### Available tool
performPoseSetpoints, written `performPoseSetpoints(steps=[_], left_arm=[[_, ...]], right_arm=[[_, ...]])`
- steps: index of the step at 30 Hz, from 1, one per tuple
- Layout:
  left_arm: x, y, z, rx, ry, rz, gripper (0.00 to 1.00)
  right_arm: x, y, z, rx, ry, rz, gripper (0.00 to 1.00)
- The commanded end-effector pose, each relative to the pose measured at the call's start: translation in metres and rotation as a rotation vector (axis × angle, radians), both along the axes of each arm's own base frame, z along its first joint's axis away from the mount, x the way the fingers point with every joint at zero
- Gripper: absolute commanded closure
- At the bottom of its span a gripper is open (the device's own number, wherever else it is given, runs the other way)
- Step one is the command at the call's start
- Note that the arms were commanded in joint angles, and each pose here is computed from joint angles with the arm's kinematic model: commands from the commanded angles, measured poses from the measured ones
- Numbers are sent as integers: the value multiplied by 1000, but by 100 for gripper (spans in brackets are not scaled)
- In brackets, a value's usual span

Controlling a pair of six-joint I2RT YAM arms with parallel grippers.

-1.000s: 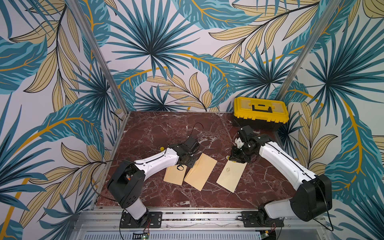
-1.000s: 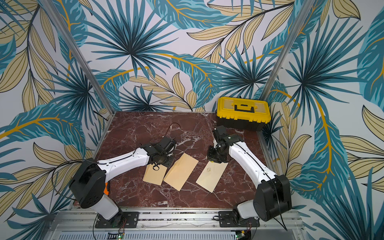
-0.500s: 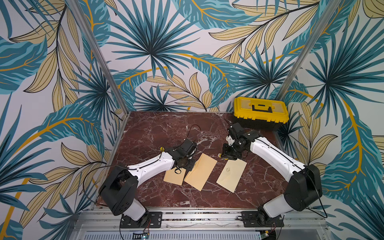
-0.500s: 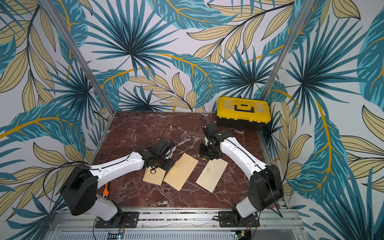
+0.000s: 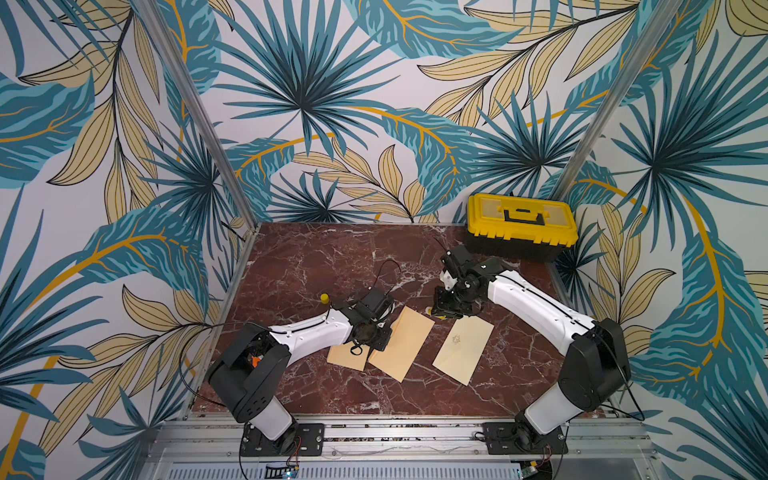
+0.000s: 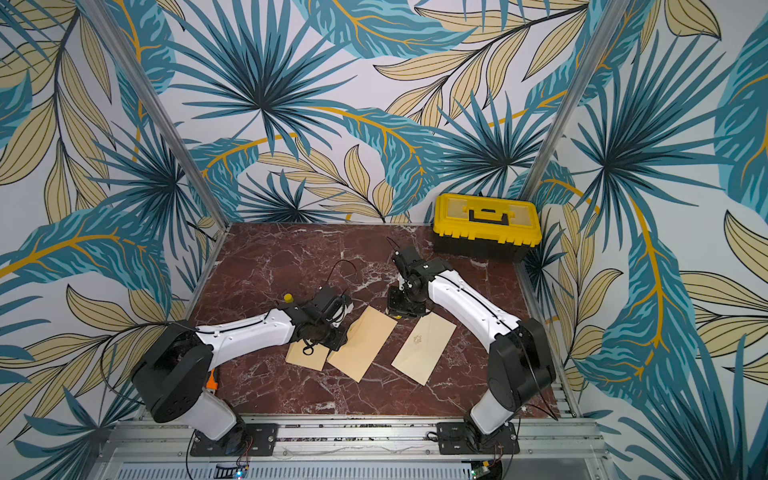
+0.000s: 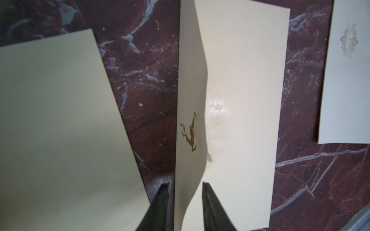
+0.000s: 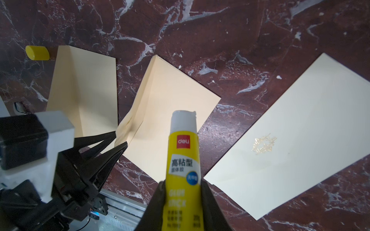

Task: Seal the envelope with a glue stick
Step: Move the envelope to the center of the board.

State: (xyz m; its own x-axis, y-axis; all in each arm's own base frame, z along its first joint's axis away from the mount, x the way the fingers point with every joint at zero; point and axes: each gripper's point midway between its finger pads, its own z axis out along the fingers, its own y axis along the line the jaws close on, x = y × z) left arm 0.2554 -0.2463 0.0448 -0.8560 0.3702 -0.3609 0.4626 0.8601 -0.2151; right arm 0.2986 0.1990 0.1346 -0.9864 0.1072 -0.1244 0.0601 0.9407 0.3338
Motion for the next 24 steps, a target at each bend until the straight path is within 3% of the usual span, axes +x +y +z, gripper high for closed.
performPoseSetpoints(steps=[1, 4, 8, 16, 24], left_arm=[[8, -9, 5, -51, -41, -13, 82], [10, -18, 14, -96, -63, -27, 92], [12, -33, 24, -175, -84, -51, 96], [4, -61, 21, -232, -88, -111, 96], [2, -55, 11, -226, -84, -72, 94]], right_arm=[[-5, -1, -1, -15, 28, 1, 100], [-10, -6, 2, -46, 48, 8, 100], [-19, -13, 5, -76, 73, 17, 100], [-30, -19, 5, -97, 108, 13, 100], [-28, 0, -7, -102, 154, 33, 100]])
